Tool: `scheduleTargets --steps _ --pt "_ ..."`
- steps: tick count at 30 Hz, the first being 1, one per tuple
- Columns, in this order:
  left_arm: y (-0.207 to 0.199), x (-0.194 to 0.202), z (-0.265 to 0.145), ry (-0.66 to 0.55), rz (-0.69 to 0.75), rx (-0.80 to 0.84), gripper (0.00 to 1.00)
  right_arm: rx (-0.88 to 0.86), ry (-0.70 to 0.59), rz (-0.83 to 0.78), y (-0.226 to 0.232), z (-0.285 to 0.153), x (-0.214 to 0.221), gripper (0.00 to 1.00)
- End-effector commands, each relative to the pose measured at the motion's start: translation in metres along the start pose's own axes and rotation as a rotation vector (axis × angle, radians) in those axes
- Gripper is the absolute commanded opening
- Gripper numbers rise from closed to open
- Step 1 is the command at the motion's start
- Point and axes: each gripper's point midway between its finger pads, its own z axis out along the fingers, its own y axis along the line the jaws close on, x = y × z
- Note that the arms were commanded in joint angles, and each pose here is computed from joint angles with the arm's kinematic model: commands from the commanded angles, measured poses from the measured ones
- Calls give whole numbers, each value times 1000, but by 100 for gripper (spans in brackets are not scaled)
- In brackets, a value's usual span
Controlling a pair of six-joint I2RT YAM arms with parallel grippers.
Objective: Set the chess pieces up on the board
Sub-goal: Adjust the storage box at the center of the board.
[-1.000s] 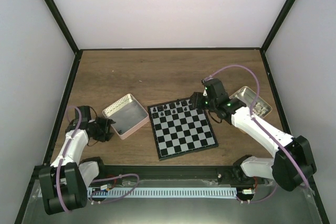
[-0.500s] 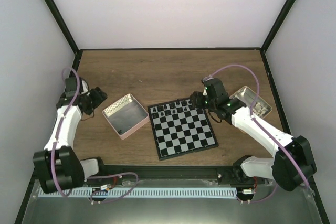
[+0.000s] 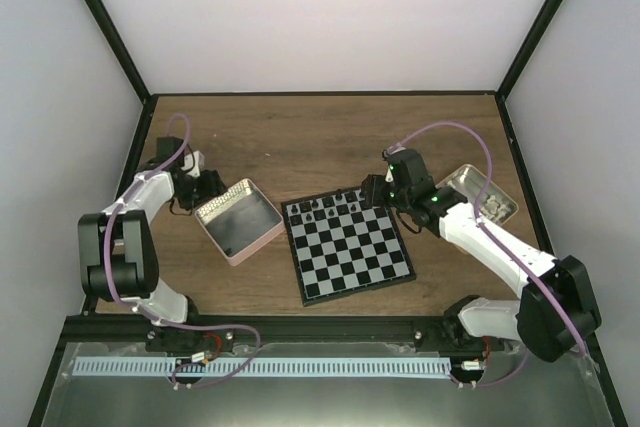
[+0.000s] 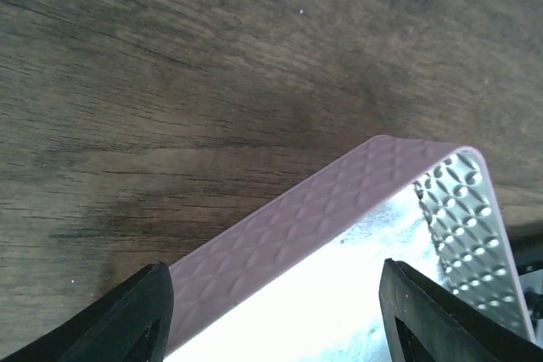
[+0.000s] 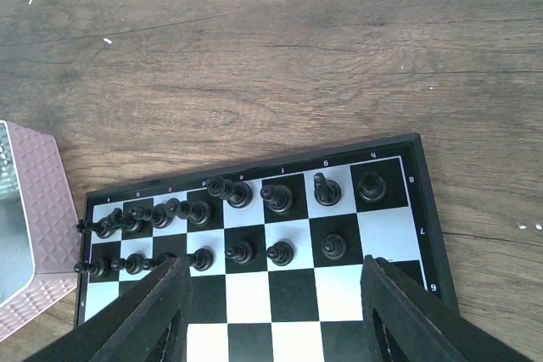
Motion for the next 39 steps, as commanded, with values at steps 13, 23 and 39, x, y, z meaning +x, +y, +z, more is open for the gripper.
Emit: scheduleTargets --steps 13,23,39 --pt "36 8 10 33 -93 -186 36 3 -28 4 5 -1 -12 56" --pt "54 25 -5 -25 -271 -277 16 -5 -24 4 7 -1 -14 56" --pt "35 86 -27 -97 -613 -78 16 -26 -25 5 12 -2 -17 56"
